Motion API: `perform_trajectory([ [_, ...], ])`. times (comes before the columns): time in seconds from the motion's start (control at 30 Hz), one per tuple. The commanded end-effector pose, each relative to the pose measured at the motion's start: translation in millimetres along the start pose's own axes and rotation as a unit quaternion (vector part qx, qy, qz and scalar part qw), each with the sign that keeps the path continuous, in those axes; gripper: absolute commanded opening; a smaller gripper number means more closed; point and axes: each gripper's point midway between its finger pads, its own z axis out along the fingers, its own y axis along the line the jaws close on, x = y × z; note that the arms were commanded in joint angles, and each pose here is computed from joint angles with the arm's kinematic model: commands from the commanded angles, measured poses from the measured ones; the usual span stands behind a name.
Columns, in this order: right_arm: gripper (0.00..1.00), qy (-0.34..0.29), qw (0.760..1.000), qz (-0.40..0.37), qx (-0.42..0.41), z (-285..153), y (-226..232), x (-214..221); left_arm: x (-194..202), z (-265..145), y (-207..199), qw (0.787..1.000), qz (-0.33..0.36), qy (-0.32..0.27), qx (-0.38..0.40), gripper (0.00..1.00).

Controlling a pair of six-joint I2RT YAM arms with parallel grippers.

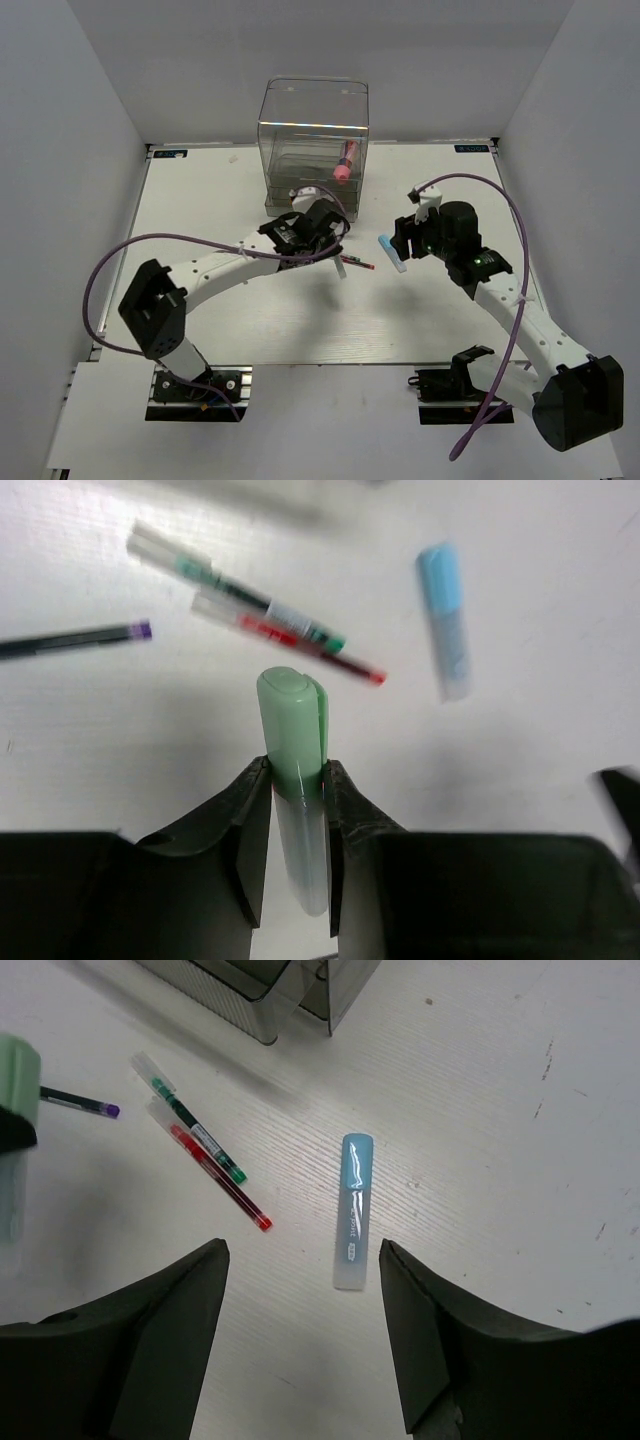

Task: Sort the stationery into containers
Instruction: Place the pen in the storage box.

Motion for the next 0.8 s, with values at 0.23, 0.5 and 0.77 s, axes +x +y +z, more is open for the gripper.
perform_trajectory([
  [0.23,0.63,-0.038,0.999,0.002,0.002,-7,0,-14,-100,-10,3,0.961,-0.218,-0.162,0.056,0.00],
  [0.5,0.63,-0.046,0.999,0.001,0.004,-9,0,-17,-147,0,20,0.910,-0.340,-0.229,0.066,0.00],
  [0.77,0.63,-0.041,0.999,0.003,0.000,-7,1,-13,-169,31,30,0.876,-0.416,-0.234,0.075,0.00],
])
